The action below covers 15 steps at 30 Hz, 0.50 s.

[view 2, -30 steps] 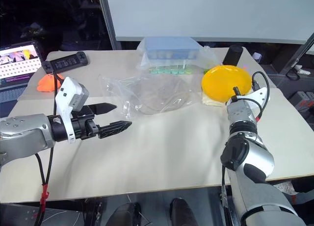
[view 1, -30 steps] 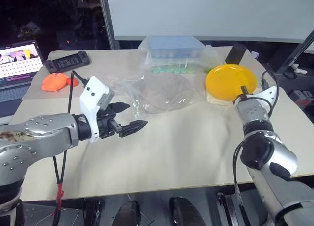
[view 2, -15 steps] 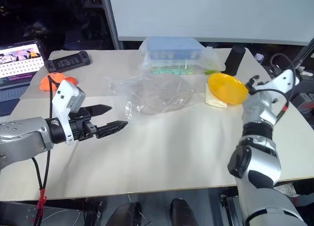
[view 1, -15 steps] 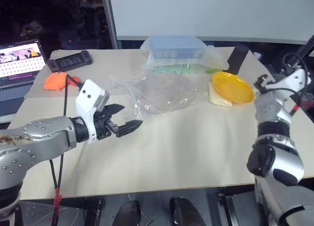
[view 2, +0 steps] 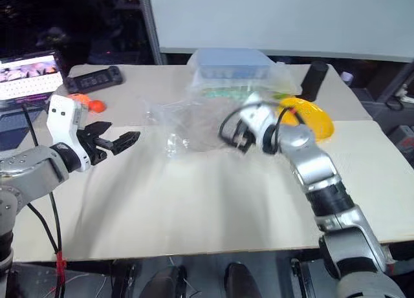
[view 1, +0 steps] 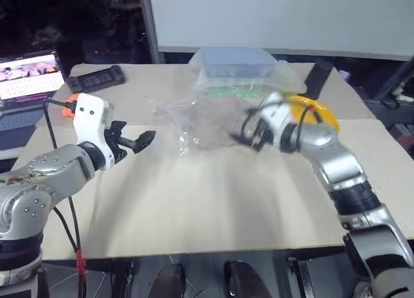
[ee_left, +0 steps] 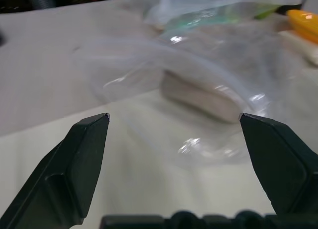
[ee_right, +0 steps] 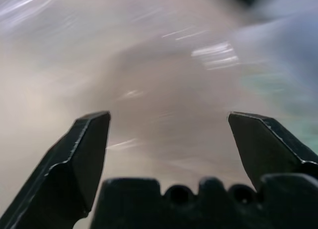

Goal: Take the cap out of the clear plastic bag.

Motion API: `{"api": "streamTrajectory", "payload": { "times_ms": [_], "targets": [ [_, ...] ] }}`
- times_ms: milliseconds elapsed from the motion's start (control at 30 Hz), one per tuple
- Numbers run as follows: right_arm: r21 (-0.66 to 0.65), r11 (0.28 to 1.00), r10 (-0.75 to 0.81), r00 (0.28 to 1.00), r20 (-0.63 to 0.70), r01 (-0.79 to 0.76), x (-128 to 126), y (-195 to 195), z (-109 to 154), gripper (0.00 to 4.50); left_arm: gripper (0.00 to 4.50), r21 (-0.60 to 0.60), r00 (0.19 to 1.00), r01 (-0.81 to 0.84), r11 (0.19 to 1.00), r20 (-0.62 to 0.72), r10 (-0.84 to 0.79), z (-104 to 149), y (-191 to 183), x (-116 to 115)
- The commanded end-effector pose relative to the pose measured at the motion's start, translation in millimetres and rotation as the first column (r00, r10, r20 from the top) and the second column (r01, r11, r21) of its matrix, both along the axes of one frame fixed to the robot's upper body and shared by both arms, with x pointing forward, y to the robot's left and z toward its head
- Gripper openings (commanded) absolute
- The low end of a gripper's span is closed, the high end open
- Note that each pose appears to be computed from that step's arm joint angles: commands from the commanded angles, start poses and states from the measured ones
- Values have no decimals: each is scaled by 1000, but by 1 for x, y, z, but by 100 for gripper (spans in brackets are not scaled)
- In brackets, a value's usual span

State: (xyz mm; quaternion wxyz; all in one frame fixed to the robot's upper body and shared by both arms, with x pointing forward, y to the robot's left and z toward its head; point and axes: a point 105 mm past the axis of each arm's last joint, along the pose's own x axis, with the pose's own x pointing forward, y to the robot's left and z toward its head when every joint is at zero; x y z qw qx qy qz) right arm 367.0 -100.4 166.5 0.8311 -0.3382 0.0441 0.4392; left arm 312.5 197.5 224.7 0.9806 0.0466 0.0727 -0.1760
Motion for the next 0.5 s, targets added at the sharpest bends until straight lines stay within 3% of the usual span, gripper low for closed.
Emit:
{"api": "streamTrajectory", "payload": {
  "times_ms": [33, 300, 500],
  "targets": [
    [-116, 993, 16, 993, 115, -3, 3, -10, 16, 447, 450, -9, 999, 17, 1000, 43, -17, 9, -3, -3],
    [-374, 920, -4, 960, 281, 114, 49, -35, -10, 447, 450, -51, 999, 45, 998, 32, -43, 7, -10, -8],
    [-404, 903, -10, 947, 321, 146, 75, -28, -17, 447, 450, -56, 999, 42, 998, 37, -40, 10, -9, -14]
  ]
}}
